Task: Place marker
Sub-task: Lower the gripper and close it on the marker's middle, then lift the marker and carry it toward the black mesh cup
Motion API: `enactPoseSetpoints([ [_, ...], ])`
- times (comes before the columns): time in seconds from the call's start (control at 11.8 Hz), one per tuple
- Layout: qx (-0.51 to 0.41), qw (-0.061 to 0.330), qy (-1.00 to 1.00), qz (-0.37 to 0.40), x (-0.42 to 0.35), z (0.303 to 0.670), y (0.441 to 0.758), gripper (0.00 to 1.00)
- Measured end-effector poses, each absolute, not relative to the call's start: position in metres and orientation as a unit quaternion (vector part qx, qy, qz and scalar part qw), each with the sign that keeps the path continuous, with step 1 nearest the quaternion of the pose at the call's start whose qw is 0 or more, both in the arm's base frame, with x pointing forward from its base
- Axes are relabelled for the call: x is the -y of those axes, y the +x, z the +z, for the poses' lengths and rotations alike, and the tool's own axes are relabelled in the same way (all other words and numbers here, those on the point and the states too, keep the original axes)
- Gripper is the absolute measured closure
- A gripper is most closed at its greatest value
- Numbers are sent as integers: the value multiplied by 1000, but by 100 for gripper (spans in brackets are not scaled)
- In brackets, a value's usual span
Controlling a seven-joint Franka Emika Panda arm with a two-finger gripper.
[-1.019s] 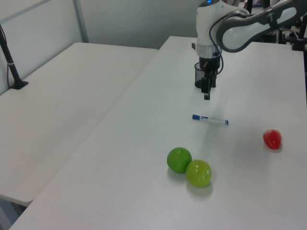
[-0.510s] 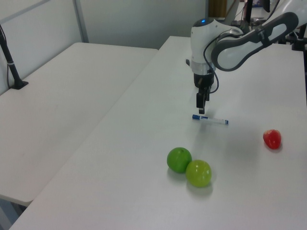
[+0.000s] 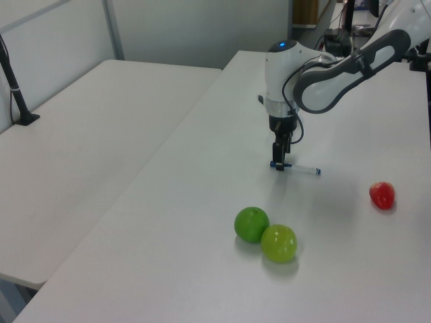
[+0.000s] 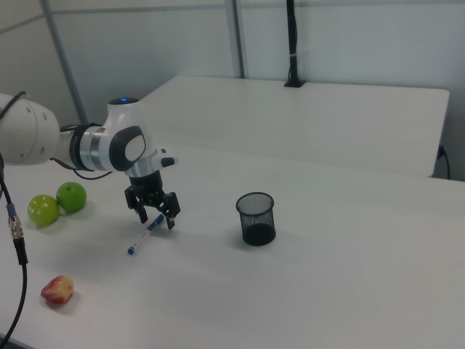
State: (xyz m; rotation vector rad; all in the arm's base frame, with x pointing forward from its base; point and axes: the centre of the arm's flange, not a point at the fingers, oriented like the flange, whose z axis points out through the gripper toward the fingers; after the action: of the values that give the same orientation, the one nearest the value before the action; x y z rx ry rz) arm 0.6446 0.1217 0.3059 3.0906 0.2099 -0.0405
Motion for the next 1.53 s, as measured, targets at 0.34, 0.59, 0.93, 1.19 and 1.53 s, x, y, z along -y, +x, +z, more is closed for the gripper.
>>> enactPoseSetpoints([
  [0.34, -68, 23, 997, -14, -122, 304, 645, 40],
  [0.59, -69, 23, 997, -13, -127, 305, 644, 75],
  [0.93, -68, 23, 997, -12, -128, 305, 644, 83],
  [1.19, -67, 24, 997, -9, -128, 314, 646, 83],
  [1.53, -56, 32, 998, -12, -123, 393, 644, 83],
])
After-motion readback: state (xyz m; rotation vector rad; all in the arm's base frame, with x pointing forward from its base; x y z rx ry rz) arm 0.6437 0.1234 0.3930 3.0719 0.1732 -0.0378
